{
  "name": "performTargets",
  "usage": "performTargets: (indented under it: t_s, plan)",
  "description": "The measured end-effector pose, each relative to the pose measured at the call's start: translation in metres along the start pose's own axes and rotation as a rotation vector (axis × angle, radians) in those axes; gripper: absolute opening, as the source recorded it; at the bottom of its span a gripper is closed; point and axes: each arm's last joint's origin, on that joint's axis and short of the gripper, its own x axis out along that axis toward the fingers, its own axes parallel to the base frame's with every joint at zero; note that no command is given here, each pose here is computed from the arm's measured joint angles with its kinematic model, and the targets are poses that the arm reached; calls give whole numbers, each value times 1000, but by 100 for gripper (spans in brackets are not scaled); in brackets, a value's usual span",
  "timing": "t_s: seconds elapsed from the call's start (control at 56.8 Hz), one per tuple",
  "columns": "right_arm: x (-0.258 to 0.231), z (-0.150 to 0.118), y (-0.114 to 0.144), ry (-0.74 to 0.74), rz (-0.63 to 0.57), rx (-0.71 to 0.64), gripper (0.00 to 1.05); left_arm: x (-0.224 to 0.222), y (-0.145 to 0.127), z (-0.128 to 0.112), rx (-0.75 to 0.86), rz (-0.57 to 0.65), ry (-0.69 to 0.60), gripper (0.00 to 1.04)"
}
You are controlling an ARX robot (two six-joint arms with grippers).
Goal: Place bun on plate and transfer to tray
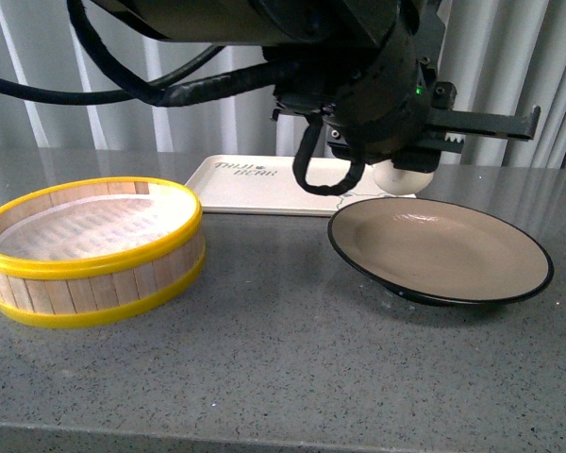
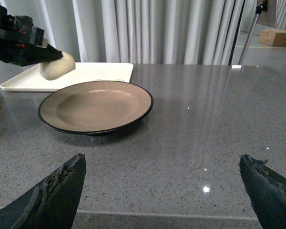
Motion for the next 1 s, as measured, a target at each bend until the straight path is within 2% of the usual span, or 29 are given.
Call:
performTargets:
  t_s: [0.282,0.476,0.758,1.004]
  plan:
    - [0,0,0,0,0,0,96,19,-40,-8,70,-69,52,4]
    - [0,0,0,0,0,0,96,39,-56,-13,101,-56,85,4]
    - [0,0,0,0,0,0,96,52,-56,-1,100,-23,74,4]
    - [0,0,0,0,0,0,96,59,-55,-9,106,-15,106,4]
